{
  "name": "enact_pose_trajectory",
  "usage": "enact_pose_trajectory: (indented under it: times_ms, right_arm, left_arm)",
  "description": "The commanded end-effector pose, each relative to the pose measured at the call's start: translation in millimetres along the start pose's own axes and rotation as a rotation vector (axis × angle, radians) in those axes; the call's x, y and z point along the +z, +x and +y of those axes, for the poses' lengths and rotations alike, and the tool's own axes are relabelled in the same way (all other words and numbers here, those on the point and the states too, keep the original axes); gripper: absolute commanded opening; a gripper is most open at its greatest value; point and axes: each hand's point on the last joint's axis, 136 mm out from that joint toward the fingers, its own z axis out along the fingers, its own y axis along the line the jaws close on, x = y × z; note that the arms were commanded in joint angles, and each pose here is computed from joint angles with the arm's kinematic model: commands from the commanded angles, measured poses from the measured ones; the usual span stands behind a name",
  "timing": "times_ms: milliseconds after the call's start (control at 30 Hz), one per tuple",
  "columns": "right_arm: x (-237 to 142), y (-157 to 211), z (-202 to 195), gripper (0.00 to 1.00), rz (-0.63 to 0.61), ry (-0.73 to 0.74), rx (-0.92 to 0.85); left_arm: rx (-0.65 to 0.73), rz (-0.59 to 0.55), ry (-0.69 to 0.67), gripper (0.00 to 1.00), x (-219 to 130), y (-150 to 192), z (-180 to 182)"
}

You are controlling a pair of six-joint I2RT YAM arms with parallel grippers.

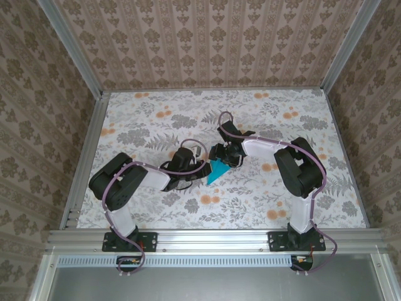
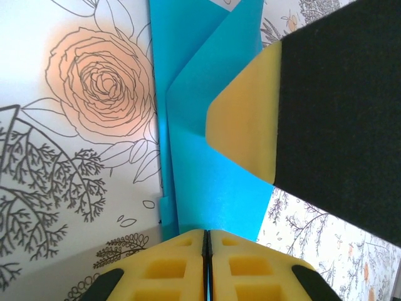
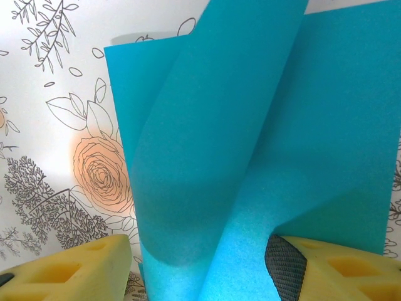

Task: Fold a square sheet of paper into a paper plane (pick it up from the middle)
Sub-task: Fourth fold the wing at the center of the table.

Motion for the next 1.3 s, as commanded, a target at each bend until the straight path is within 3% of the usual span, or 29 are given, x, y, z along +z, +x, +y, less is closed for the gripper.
enact_pose_trajectory:
  times_ms: [0,533,967,1267]
  right_arm:
    - [32.3,32.9,-59.1,0.65,0.118,0.191,0.032]
    - [30.1,31.6,-65.6,0.52,0.109,0.228,0.001]
    - [38.6,35.4,-78.4,0.5,0.14,0.299,-0.024]
    - [43.5,37.6,-76.5,0.53,0.158,0.297,-0.034]
  left_arm:
    - [-0.023,0.017,-0.037,0.1,3.8,2.9,8.5]
    - [-0.024,0.021,-0.035,0.1,3.9,2.9,7.2]
    - [-0.015,-0.085,0.019,0.14,-31.7,-23.7,-14.5]
    - [-0.035,-0.053,0.066,0.14,-21.5,-19.1,-18.5]
